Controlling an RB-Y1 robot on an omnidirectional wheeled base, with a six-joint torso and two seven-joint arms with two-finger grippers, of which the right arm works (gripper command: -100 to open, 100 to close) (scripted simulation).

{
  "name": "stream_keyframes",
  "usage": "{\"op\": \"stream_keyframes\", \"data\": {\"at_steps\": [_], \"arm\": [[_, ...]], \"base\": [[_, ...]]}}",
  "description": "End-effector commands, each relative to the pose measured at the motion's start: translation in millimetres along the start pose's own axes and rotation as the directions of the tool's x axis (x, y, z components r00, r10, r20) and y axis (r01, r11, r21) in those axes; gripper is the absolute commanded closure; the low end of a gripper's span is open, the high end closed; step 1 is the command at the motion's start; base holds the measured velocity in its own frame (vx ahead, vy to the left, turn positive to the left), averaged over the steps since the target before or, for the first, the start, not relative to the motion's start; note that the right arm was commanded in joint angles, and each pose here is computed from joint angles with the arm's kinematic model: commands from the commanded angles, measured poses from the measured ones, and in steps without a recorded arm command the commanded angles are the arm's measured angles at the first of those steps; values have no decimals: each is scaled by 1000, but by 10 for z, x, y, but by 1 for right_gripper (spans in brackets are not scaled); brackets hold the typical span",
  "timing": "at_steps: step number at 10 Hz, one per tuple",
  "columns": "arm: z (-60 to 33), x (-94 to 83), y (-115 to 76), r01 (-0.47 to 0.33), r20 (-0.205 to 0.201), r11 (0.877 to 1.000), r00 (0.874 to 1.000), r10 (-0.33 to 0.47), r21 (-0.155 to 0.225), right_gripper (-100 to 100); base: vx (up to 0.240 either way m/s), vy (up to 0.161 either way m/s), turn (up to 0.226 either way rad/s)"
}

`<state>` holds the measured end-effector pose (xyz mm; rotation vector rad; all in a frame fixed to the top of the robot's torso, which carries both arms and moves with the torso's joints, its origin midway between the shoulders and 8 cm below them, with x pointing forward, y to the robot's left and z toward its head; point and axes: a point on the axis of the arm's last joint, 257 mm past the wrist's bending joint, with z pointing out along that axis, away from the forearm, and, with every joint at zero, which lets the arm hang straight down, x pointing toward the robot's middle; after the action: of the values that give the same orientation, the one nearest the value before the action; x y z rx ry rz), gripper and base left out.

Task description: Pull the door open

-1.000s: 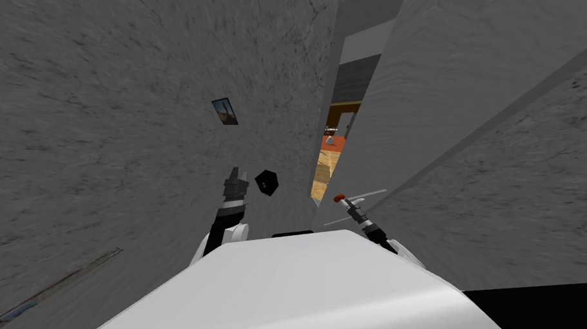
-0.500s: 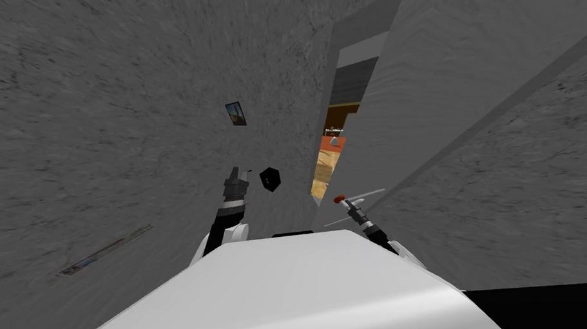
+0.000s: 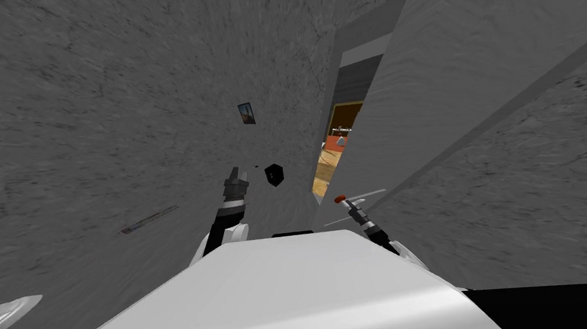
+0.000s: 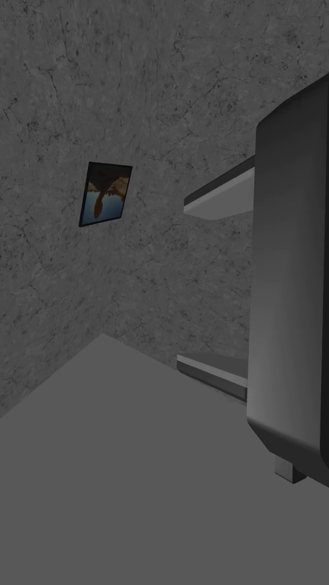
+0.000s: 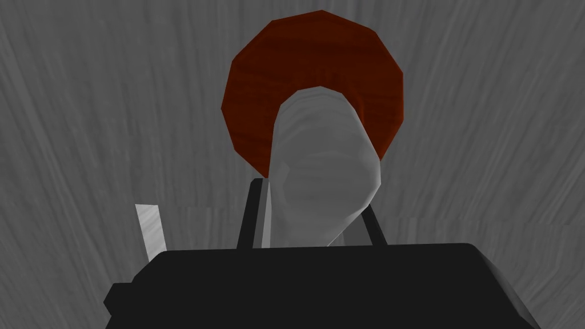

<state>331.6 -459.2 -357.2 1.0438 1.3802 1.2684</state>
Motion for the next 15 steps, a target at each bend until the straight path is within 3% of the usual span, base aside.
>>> {"op": "stream_keyframes", "data": {"at_steps": [1, 15], "arm": [[-17, -2, 3, 2, -4, 1000, 1000, -2, -1, 100], [-65, -14, 10, 3, -19, 1000, 1000, -3, -4, 100]], "base": [[-171, -95, 173], [-174, -78, 140]]}}
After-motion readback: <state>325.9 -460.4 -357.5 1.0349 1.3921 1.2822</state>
